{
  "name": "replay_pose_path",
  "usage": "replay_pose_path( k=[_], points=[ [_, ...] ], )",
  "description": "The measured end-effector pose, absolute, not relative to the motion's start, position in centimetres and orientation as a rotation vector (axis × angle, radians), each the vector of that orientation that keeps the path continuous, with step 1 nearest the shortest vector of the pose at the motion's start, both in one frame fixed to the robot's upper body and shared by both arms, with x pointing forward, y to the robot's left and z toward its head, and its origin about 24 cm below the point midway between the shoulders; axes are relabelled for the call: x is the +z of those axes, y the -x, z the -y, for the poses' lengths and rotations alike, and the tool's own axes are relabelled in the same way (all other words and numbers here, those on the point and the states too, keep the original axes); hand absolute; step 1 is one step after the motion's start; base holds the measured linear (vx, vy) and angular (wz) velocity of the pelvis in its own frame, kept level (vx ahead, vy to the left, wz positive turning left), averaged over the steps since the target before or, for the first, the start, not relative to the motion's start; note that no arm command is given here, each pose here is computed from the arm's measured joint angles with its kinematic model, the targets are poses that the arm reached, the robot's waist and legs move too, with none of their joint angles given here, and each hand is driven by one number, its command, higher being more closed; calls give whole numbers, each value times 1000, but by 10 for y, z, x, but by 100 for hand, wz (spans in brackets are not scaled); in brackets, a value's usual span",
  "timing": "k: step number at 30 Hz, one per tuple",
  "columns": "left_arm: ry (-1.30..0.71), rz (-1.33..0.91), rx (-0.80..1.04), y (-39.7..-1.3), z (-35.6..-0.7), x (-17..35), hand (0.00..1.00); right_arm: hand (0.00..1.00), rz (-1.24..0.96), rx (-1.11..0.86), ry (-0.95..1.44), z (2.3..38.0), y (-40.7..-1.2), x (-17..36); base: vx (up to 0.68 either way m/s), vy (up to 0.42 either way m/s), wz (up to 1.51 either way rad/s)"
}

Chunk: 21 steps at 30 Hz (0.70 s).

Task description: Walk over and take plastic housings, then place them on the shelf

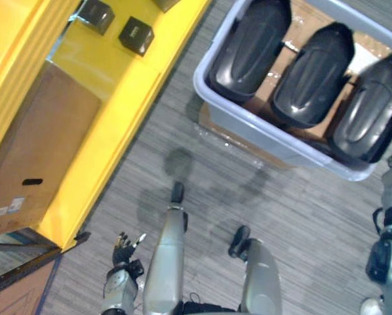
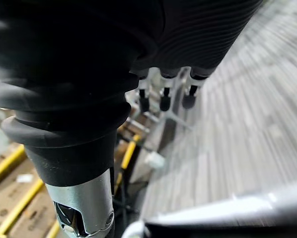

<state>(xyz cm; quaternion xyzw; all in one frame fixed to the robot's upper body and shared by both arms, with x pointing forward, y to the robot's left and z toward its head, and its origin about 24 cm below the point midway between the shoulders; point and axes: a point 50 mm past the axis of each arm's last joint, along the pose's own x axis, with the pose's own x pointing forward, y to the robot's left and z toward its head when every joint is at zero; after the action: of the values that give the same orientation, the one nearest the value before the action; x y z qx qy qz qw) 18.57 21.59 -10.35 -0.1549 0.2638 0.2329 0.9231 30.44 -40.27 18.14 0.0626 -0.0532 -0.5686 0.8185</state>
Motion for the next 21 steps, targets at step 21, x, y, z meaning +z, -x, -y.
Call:
replay_pose_path(
  k=[21],
  points=[
    [531, -474, 416, -188, -198, -103, 0, 0, 17, -1240, -56, 401, -312, 201, -11, 1, -1]
  ],
)
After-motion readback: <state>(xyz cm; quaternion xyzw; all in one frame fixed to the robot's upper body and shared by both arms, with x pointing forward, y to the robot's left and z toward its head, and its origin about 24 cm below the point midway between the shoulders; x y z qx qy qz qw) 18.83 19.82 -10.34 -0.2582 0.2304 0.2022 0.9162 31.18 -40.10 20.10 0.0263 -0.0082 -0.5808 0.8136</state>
